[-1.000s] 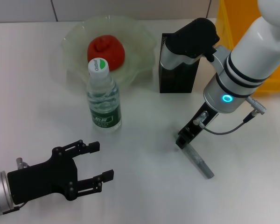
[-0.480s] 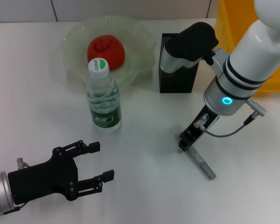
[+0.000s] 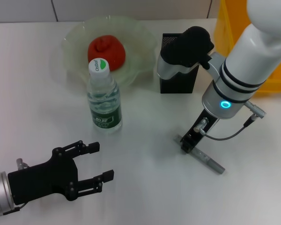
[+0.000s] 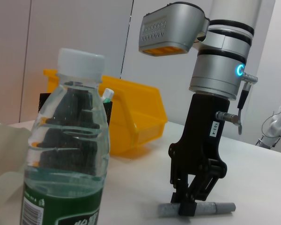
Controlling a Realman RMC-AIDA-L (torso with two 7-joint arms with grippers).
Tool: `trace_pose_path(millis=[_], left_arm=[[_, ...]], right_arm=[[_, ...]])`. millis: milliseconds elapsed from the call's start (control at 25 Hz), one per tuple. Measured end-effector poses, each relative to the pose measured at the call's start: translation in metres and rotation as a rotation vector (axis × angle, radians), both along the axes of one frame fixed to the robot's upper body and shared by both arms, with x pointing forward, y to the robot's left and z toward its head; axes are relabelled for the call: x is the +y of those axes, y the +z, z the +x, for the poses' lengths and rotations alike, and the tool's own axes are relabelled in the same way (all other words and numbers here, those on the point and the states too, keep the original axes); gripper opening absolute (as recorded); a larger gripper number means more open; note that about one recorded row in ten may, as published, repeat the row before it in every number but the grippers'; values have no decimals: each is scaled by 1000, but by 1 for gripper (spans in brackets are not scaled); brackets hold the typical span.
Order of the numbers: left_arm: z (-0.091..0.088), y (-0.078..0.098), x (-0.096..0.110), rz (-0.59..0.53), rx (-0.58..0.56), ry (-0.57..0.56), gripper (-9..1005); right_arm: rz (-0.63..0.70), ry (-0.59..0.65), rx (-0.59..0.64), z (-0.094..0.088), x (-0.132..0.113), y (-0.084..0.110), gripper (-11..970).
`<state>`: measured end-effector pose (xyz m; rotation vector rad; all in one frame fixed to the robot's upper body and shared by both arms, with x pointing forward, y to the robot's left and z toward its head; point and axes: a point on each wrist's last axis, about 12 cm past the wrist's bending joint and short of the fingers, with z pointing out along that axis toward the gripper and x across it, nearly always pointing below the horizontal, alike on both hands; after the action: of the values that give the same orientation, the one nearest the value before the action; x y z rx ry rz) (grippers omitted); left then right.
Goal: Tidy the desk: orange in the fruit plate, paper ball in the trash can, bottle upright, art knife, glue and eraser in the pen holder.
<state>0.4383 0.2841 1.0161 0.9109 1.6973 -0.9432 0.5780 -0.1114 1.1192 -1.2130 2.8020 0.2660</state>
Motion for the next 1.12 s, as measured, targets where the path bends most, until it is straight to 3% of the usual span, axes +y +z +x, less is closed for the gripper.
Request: trace_pose_path(millis=[360,480,600,840,1000,1120], left_arm=[[0,-1,0,6,2,7,798],[1,-1,-1,5,2,4,798],[1,-1,-3,2,0,-4,798],[1,0,-8,-7,-1,-17,798],[5,1,-14,-10,-5,-43,798],[8,2,-17,-11,-9,-60,798]], right_arm=[[29,6,-28,0,0,8,143],[86,-15,-61,0,-6,24,142],[197,-71,-143,4,-26,54,141],[448,-175,-542,-5,-80,119,140],[668,-162,-836,-16,-103,128,139],[822,-150,-992,-13,-112,112,139]])
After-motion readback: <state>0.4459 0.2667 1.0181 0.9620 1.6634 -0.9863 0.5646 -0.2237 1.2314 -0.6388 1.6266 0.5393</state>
